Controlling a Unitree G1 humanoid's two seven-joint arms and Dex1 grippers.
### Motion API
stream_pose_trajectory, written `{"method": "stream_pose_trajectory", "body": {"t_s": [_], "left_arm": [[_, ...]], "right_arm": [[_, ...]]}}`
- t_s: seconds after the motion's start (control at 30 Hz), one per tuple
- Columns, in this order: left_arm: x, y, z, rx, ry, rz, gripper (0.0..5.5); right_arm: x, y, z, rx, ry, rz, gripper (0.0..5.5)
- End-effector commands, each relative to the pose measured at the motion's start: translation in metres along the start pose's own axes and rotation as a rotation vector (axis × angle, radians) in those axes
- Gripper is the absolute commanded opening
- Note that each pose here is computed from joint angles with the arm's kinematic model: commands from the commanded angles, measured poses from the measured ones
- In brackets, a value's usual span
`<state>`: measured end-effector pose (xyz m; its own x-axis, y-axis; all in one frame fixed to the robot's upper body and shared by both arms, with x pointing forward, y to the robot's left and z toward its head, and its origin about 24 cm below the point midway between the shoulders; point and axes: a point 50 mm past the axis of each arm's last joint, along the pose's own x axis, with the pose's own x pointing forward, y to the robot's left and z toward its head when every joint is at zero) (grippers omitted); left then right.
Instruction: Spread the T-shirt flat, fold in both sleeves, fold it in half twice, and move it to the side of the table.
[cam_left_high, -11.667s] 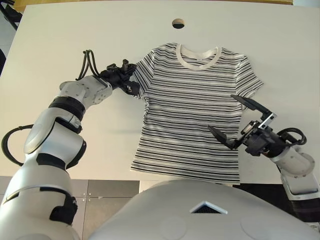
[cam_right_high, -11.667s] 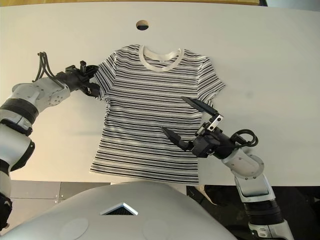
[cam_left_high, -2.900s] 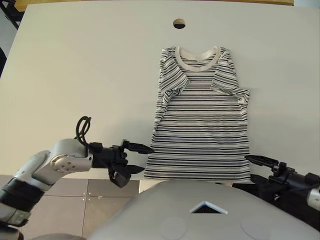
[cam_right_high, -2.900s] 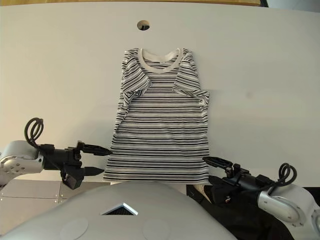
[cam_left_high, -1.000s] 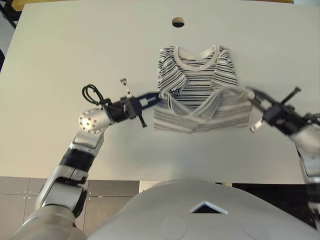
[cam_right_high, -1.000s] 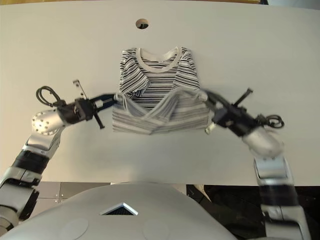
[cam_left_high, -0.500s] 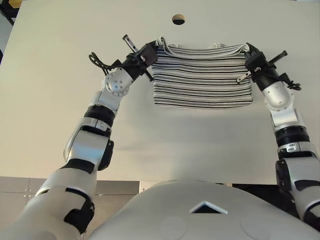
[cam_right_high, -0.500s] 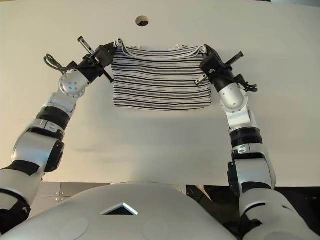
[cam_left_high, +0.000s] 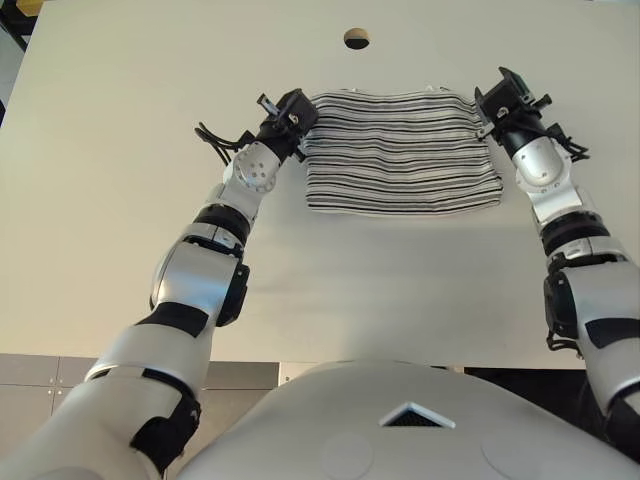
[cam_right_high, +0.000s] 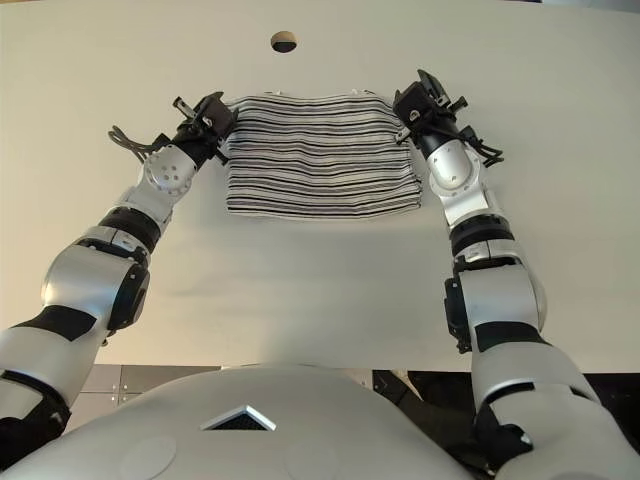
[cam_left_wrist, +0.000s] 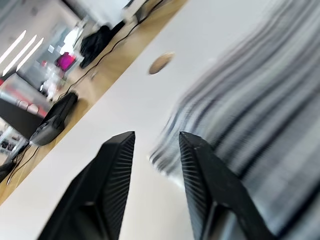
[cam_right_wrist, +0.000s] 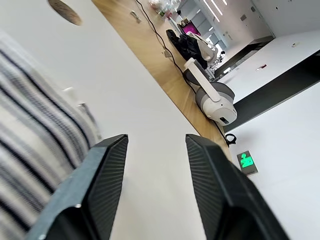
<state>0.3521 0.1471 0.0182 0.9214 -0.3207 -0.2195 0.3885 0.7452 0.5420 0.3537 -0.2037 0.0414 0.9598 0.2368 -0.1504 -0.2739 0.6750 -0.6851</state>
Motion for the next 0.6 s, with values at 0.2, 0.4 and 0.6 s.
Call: {"method": "stream_pose_trajectory", "body": {"t_s": [0.2,0.4,0.6], "left_arm": [[-0.014,0.047,-0.026,-0.029,0.168,0.302,3.16],[-0.043,0.038,-0.004,-0.202,-0.252,0.547,3.38],[-0.056,0.026,0.023,-0.149,-0.4,0.583,3.38]], "right_arm": [[-0.034,-0.008,0.015,-0.121,-0.279,0.036,3.27],[-0.116,0.024,-0.024,-0.511,-0.157,0.429,3.27],[-0.131,0.037,-0.049,-0.628,-0.039,0.618,3.27]]}}
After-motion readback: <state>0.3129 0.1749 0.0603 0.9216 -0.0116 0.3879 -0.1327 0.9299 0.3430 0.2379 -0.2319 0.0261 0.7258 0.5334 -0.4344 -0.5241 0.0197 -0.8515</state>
